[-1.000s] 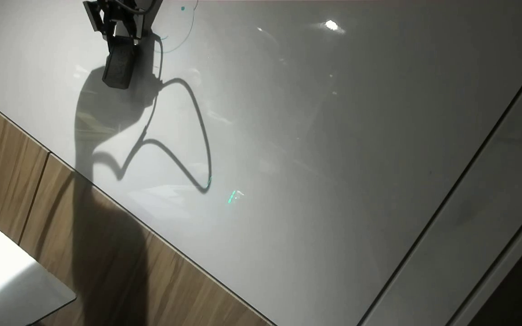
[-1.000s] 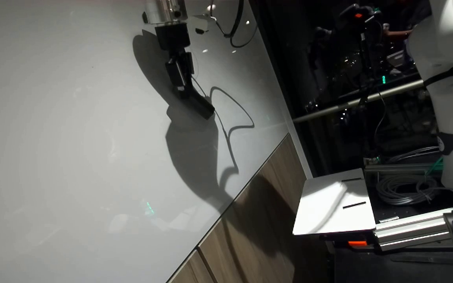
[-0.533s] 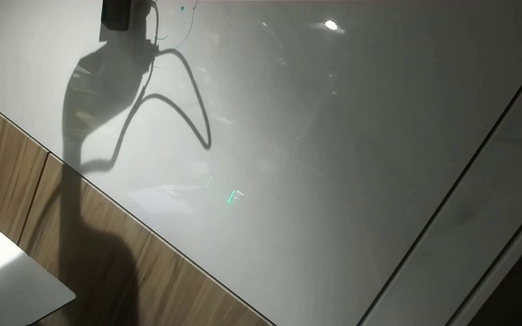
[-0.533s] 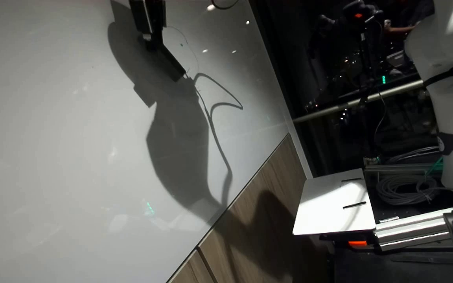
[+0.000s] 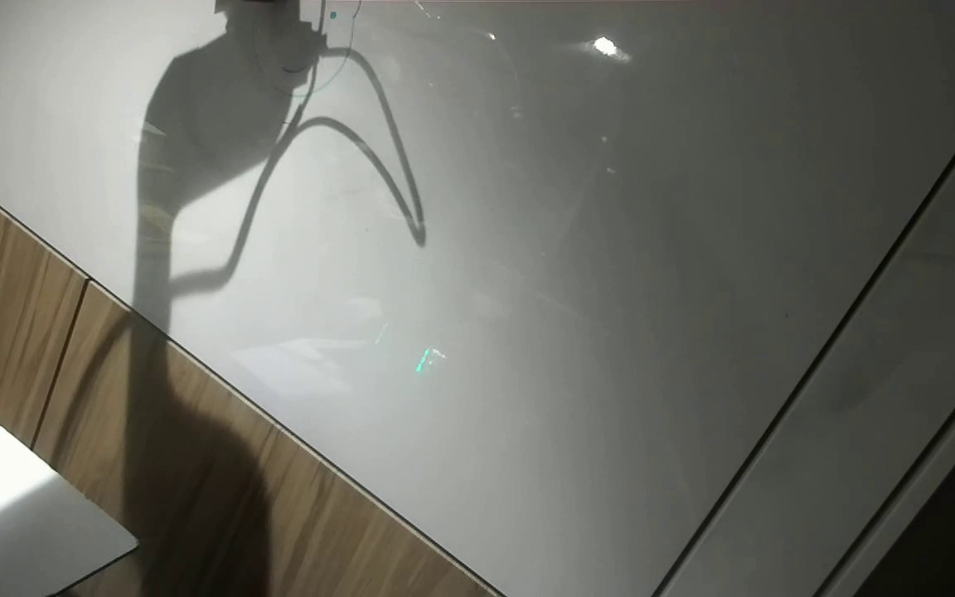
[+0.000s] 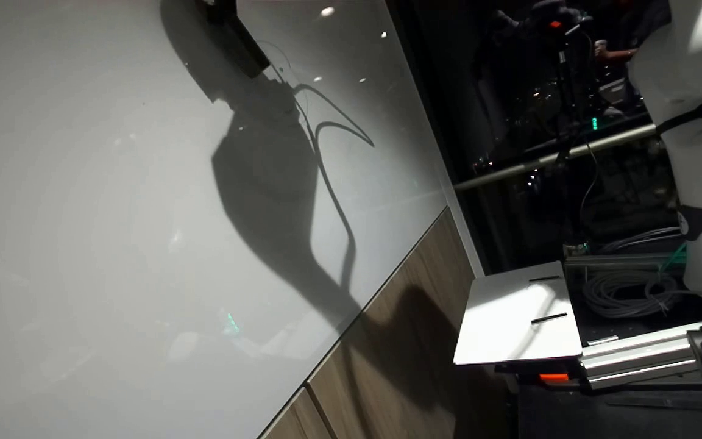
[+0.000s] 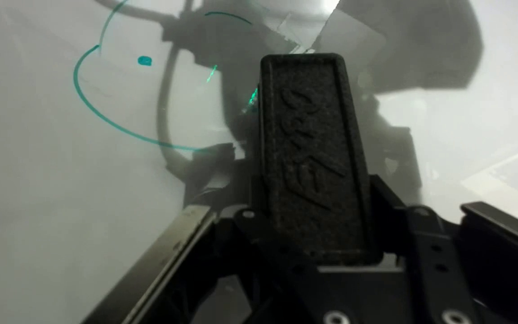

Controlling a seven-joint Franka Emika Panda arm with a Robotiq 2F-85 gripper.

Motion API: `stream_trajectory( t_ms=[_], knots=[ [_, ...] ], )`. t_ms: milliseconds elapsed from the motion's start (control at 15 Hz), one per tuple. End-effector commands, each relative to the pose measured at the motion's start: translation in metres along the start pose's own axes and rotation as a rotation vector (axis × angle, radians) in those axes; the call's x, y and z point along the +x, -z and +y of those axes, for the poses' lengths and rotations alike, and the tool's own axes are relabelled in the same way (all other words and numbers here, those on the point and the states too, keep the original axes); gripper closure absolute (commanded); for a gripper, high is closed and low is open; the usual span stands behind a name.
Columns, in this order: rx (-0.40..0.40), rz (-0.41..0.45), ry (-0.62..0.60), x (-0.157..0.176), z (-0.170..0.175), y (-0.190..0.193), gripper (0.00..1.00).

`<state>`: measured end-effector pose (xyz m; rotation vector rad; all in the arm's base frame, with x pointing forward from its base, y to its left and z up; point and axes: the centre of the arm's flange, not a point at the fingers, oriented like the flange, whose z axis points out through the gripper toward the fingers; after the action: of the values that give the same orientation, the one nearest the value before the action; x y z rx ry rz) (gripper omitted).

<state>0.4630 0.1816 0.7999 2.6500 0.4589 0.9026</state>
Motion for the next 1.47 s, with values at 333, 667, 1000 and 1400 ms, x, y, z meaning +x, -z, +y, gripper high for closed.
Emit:
stream_trajectory(
  t_ms=[333, 667, 1000, 1400],
  knots=[
    [0.024, -0.107, 0.0, -0.006, -0.006, -0.072, 0.69],
    [0.035, -0.178, 0.013, -0.025, -0.018, -0.117, 0.69],
    [0.02, -0.248, -0.011, -0.042, 0.007, -0.158, 0.69],
    [0.024, -0.293, -0.095, -0.055, 0.059, -0.174, 0.69]
  ],
)
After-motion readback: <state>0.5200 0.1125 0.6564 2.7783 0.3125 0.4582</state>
